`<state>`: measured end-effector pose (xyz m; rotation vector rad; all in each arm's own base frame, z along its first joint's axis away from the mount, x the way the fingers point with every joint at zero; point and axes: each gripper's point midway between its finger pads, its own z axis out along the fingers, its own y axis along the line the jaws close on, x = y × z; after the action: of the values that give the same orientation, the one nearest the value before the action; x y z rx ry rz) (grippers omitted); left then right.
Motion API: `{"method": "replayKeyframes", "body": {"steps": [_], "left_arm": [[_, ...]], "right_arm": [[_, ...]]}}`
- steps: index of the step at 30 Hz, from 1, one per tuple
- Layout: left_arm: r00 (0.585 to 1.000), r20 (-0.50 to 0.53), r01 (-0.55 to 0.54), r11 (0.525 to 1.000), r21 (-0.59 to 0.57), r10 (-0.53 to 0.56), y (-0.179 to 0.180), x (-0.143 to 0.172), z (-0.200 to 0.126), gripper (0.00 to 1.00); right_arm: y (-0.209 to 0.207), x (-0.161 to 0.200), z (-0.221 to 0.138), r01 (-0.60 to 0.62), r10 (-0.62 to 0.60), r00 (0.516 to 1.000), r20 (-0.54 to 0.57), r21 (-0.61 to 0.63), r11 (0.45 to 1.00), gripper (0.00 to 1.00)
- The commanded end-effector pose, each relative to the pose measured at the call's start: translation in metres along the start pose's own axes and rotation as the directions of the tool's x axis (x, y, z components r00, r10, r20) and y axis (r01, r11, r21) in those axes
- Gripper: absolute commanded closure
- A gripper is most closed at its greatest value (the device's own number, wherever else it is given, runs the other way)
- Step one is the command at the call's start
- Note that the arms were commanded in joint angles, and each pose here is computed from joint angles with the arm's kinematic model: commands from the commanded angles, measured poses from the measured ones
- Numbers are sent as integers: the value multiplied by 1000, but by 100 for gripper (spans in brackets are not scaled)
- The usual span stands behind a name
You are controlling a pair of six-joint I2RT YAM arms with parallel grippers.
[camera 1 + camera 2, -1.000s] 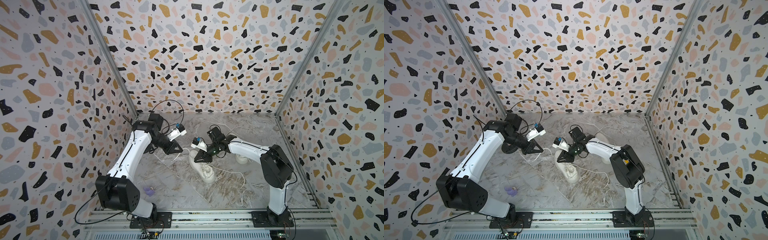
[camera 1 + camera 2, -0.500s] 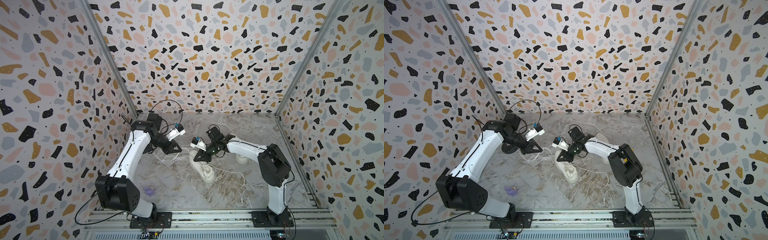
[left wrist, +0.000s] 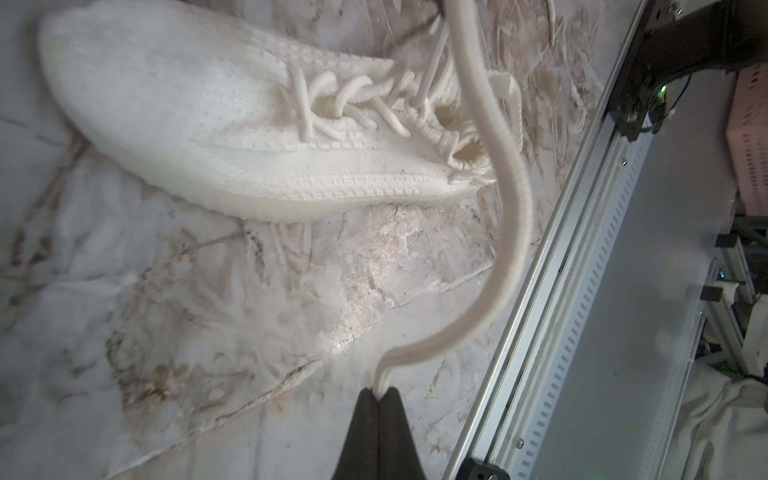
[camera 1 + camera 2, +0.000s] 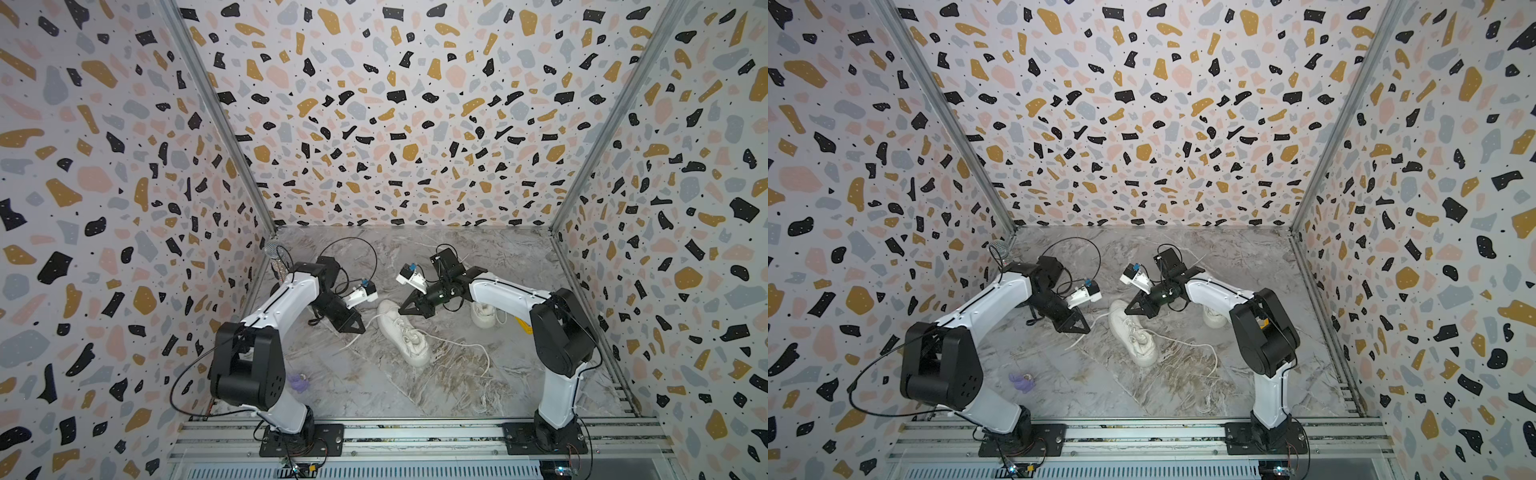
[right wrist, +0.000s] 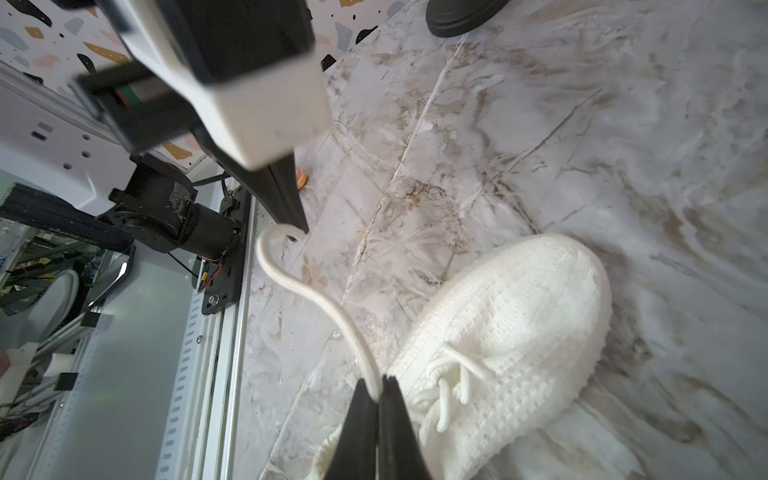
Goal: Tie the shoes
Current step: Wrap the shoelace around the shoelace.
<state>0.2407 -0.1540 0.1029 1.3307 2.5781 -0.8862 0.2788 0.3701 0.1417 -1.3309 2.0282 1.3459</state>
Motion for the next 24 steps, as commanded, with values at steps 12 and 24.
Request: {"method": "replayKeyframes", "body": {"steps": [12,24], "left_arm": [[991,31,-127,991,-45,129,-2,-19,32,56],[971,238,8,996,-94,14,-3,-77,14,28]], "right_arm": [[9,-14,-13,-41,50,986,160,-61,997,99],[2,-14,-14,-145,155,968,199,-63,987,97]]}}
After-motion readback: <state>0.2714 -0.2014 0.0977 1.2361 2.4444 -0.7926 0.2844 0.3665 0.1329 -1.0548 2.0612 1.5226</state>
